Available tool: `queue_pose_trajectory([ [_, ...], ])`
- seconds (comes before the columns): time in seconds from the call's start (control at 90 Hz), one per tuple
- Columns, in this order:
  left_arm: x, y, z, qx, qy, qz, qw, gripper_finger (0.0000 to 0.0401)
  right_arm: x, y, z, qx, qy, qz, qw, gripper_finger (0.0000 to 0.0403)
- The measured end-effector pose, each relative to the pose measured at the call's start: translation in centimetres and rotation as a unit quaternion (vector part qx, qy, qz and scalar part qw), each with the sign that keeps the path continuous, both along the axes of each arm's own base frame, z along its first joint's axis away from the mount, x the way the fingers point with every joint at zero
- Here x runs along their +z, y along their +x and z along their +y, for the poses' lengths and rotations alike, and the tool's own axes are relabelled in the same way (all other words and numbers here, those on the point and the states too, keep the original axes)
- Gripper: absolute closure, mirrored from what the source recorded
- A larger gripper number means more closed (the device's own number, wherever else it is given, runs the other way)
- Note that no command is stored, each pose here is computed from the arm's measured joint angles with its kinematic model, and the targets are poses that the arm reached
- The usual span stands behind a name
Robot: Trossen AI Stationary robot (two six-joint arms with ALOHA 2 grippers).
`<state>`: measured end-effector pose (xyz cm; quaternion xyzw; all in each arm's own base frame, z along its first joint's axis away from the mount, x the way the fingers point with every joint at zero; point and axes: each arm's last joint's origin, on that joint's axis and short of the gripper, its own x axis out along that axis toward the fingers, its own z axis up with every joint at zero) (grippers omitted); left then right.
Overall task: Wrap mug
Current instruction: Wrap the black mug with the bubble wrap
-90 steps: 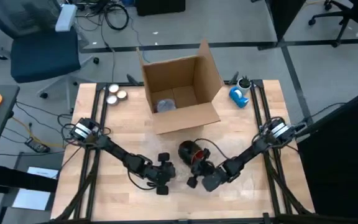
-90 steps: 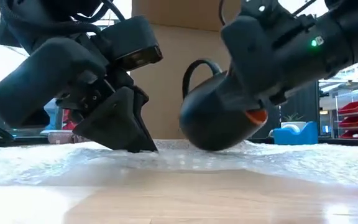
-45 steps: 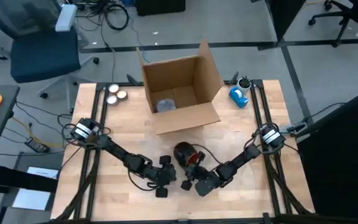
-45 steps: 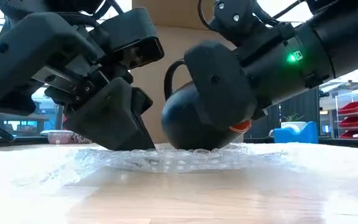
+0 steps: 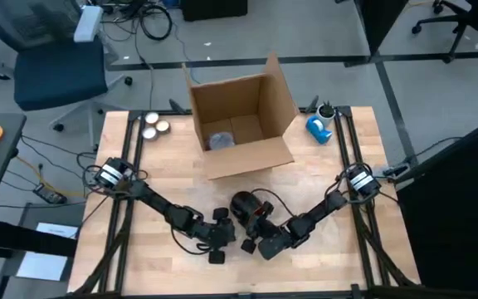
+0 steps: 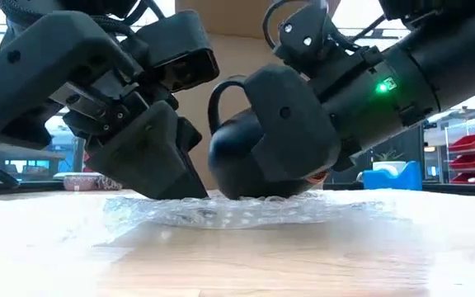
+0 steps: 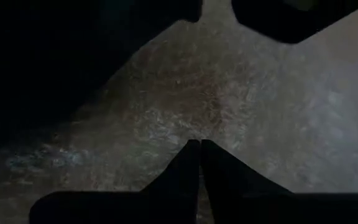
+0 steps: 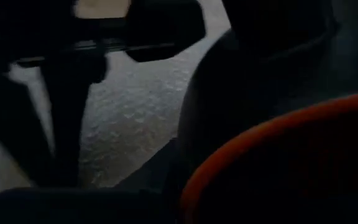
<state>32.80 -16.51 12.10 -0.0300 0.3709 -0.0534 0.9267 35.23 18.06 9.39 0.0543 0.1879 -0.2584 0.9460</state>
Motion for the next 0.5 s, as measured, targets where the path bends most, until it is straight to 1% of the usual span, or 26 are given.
queue_pose_trajectory([
  [0.167,0.0,0.0,0.0,-0.001,0.002,0.002,1.0,0.0396,0.0,0.2,-0.4,-0.004,0.012,-0.002,1.0,0.0284],
  [0.389,0.2,0.1,-0.1,-0.002,0.007,0.01,1.0,0.0396,-0.1,0.0,0.4,0.038,0.031,0.012,0.999,0.0239],
  [0.5,0.2,0.1,-0.1,-0.004,0.009,0.011,1.0,0.0396,0.0,-0.3,0.9,0.062,0.019,0.027,0.998,0.0215],
])
